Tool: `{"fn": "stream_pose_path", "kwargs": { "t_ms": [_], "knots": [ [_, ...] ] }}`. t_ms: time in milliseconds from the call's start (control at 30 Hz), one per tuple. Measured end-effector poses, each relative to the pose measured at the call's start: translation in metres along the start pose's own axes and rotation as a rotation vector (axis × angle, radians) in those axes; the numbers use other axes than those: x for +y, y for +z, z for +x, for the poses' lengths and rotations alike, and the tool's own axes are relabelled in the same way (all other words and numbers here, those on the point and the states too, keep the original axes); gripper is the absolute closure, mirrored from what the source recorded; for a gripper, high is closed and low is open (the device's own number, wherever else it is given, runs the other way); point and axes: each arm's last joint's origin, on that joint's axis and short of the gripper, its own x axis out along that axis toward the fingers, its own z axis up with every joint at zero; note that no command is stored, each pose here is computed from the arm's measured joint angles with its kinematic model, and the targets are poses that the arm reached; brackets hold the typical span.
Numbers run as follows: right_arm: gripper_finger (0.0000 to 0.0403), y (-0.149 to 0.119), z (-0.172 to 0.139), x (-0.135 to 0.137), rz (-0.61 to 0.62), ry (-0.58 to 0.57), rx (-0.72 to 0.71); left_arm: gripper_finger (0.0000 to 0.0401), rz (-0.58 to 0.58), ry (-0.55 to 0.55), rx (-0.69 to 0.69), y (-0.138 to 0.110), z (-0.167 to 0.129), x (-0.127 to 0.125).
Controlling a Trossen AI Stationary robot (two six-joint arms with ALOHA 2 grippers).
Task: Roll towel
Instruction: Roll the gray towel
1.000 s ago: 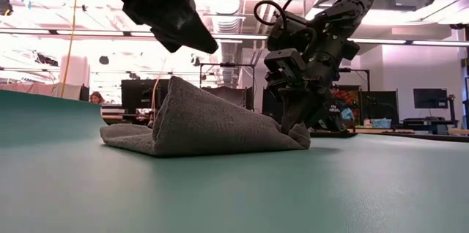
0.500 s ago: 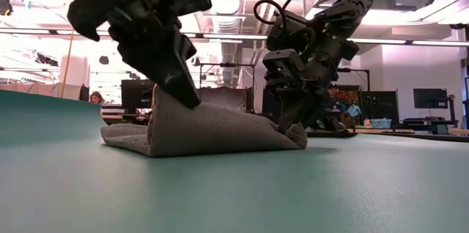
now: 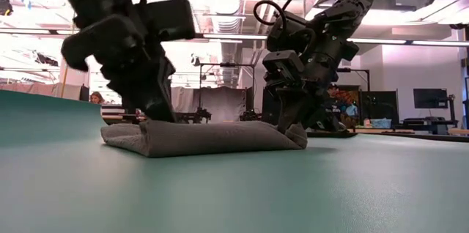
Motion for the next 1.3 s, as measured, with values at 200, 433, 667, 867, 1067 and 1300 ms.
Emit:
{"fn": "stream_pose_path", "kwargs": {
  "t_ms": [200,433,667,867,1067,1300],
  "knots": [
    [0.0340,0.001,-0.007,0.004,-0.098,0.016,-0.025,0.0401,-0.040,-0.017,0.023,-0.010,0.003,0.002],
    [0.0337,0.009,-0.042,0.008,-0.211,-0.024,-0.166,0.0401,-0.037,-0.008,0.026,-0.012,0.004,0.003],
    [0.0305,0.011,-0.069,0.005,-0.241,-0.042,-0.203,0.0401,-0.044,-0.021,0.039,-0.019,0.006,0.003],
    [0.0271,0.014,-0.061,0.002,-0.299,-0.046,-0.187,0.0401,-0.036,0.002,0.004,-0.018,0.003,0.000],
    [0.0268,0.012,-0.044,0.004,-0.324,-0.026,-0.154,0.0401,0.067,0.027,-0.021,-0.001,-0.010,-0.010],
    [0.0270,0.014,-0.038,0.005,-0.338,-0.018,-0.168,0.0401,0.192,0.149,-0.141,0.034,-0.034,-0.020]
  ]
}}
